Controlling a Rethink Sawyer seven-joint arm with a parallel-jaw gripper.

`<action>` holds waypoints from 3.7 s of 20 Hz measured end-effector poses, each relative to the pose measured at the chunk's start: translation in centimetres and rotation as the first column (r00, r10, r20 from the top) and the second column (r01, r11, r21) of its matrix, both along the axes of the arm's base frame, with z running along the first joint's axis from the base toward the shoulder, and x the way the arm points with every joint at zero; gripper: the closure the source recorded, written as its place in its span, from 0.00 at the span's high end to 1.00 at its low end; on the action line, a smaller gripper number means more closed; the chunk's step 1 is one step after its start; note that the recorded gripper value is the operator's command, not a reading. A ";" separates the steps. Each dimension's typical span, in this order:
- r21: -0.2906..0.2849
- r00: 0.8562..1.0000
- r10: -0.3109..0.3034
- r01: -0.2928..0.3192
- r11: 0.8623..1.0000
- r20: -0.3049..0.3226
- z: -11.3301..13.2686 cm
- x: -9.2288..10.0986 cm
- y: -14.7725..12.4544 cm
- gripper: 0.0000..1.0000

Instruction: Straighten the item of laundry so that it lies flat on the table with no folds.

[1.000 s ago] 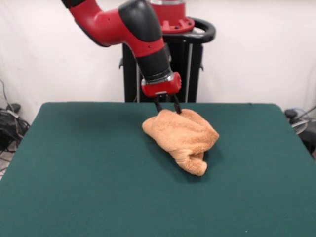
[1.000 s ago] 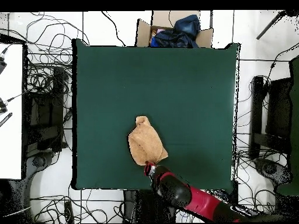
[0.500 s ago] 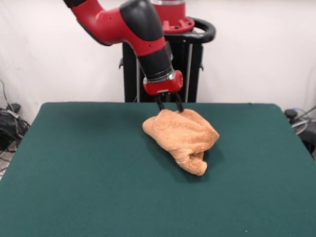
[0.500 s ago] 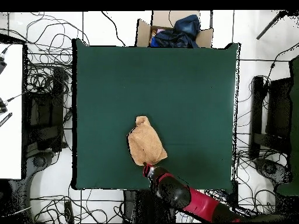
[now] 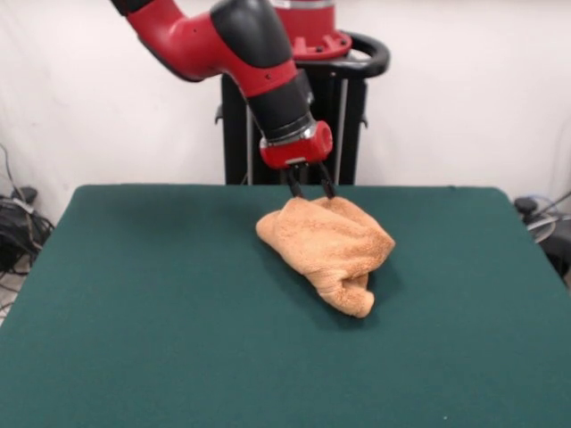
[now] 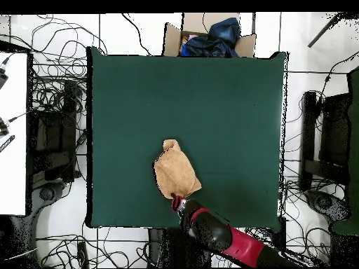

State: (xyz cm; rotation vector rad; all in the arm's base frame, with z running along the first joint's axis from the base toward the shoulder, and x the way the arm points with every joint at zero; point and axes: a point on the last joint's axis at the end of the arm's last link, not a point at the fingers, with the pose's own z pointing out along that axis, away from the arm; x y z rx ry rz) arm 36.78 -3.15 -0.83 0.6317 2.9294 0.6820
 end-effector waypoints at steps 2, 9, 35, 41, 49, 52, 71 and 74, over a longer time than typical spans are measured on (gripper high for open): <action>0.023 1.000 -0.027 0.027 0.999 -0.002 0.2 0.1 0.0 1.00; 0.028 0.998 -0.056 0.055 0.998 0.010 0.3 0.4 -0.1 1.00; -0.041 0.995 -0.042 0.046 0.998 0.095 0.6 2.0 0.4 1.00; -0.097 0.988 -0.024 0.039 0.994 0.153 1.2 3.2 0.7 1.00; -0.165 0.985 -0.007 0.036 0.986 0.175 1.9 3.3 0.1 1.00; -0.184 0.985 -0.003 0.036 0.982 0.174 2.0 3.3 -0.3 1.00; -0.141 0.980 -0.161 0.176 0.974 0.113 1.3 2.6 -2.0 1.00; -0.117 0.975 -0.206 0.215 0.970 0.086 0.9 2.1 -1.8 1.00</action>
